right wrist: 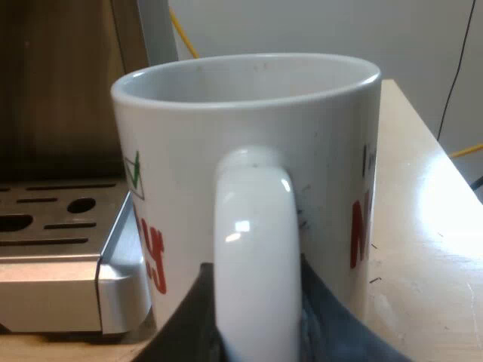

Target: Remove mug from coffee machine

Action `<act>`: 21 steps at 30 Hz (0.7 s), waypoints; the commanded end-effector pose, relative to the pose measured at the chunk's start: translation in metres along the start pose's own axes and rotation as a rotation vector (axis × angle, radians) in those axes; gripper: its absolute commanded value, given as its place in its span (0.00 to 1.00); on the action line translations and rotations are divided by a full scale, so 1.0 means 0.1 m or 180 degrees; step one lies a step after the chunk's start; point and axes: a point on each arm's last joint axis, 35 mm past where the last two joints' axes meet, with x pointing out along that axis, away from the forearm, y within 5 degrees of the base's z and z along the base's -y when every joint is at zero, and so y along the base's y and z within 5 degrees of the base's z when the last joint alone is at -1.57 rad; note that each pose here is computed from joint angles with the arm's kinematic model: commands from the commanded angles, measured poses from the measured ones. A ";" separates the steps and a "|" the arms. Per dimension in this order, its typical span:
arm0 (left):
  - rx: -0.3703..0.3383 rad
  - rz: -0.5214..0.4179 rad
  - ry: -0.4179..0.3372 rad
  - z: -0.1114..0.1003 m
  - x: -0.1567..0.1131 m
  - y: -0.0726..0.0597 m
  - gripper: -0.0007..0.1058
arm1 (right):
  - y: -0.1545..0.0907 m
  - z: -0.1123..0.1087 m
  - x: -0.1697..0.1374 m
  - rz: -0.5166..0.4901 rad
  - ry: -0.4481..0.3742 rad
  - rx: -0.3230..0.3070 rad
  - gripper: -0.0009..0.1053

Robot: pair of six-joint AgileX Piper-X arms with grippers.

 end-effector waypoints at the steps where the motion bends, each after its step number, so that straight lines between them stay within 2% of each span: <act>1: 0.0010 -0.0039 -0.0001 0.00 0.03 -0.01 0.68 | 0.01 -0.09 0.00 -0.0047 -0.0042 0.0002 0.01; 6: 0.0016 -0.0028 -0.0012 0.01 0.02 -0.01 0.68 | 0.02 -0.13 0.00 -0.0065 -0.0035 -0.0024 0.01; 9: 0.0016 -0.0028 -0.0012 0.01 0.02 -0.01 0.68 | 0.01 -0.13 0.00 -0.0084 -0.0030 -0.0161 0.01; 21: 0.0016 -0.0028 -0.0012 0.01 0.02 -0.01 0.68 | 0.08 -0.09 0.10 -0.0071 0.0141 -0.0193 0.01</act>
